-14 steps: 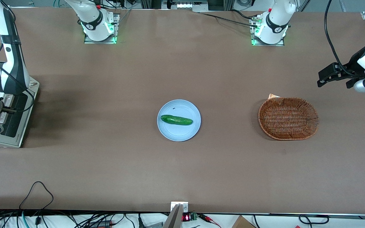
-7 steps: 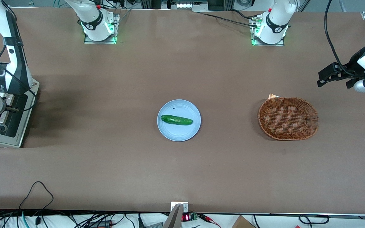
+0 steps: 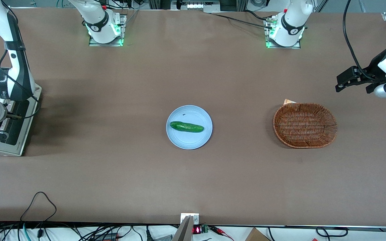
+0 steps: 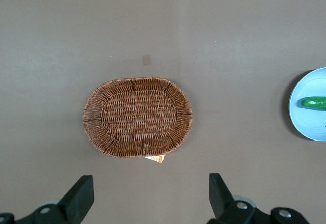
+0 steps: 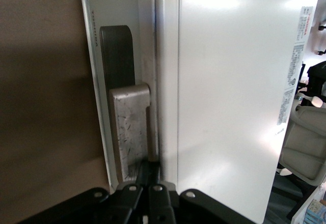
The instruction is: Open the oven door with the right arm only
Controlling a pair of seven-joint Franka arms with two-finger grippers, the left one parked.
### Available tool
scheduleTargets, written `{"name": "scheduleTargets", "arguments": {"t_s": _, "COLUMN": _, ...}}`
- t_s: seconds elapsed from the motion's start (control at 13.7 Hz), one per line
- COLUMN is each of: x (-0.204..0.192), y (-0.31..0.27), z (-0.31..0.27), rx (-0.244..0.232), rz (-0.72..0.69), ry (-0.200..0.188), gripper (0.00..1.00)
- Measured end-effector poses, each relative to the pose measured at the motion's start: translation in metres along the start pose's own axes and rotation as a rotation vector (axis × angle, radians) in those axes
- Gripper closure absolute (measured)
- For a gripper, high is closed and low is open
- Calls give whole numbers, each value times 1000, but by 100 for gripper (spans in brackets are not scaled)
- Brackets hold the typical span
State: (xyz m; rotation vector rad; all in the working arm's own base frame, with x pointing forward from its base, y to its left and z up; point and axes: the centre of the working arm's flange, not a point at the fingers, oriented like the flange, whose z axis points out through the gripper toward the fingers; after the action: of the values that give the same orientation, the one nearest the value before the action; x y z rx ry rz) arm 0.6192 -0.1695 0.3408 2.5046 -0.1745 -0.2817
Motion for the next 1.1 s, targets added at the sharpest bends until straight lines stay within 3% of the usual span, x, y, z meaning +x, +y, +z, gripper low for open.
{"name": "scheduleTargets", "arguments": {"t_s": 1.1, "x": 0, "y": -9, "z": -2, "rx": 1, "rz": 34, "ry": 5, "gripper": 99}}
